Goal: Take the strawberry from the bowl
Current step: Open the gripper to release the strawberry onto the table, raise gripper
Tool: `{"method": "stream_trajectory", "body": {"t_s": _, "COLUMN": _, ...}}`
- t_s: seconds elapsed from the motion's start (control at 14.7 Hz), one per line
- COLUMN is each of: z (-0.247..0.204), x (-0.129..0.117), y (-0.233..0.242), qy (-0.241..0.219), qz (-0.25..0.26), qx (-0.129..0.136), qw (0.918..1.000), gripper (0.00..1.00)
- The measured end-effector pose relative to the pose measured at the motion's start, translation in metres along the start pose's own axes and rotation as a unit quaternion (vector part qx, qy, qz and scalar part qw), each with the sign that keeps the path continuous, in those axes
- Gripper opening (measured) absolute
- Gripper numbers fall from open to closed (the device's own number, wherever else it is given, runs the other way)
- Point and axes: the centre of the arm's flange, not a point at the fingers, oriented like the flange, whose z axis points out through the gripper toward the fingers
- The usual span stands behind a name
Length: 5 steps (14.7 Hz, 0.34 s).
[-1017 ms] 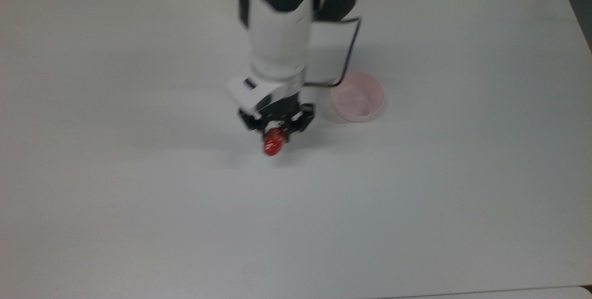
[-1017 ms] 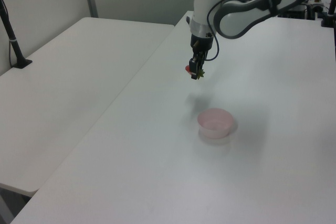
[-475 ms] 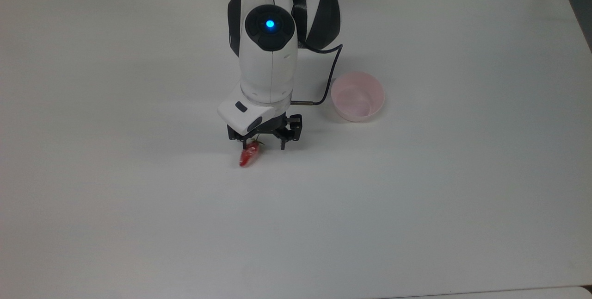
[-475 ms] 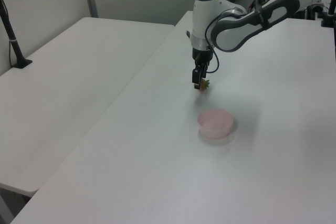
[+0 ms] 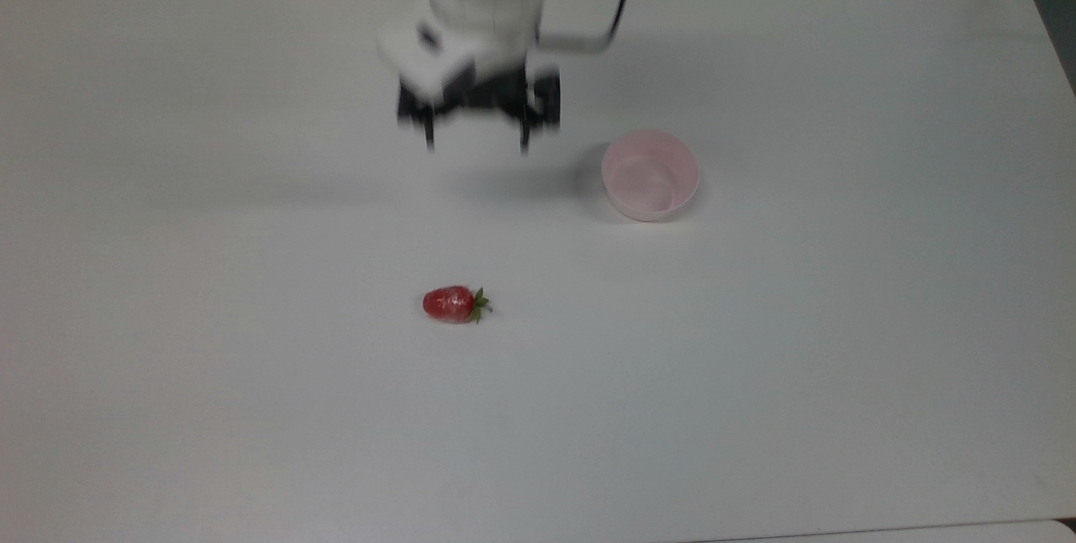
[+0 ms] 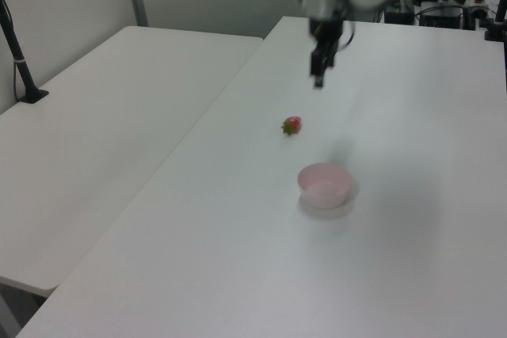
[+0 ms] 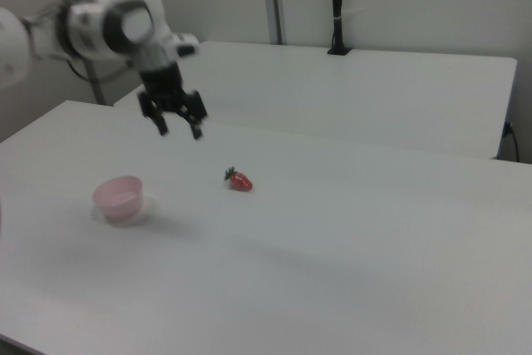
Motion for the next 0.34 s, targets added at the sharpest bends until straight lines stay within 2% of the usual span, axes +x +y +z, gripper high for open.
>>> {"method": "stream_trajectory", "body": {"t_s": 0.2, "z": -0.075, "x": -0.052, "y": 0.021, "qy": -0.013, "qz": 0.023, "qx": 0.0, "qw": 0.9996, "gripper": 1.0}}
{"method": "stream_trajectory", "body": {"t_s": 0.34, "z": -0.088, "x": -0.067, "y": 0.036, "qy": -0.008, "qz": 0.035, "qx": 0.001, "qw": 0.9994, "gripper": 1.0}}
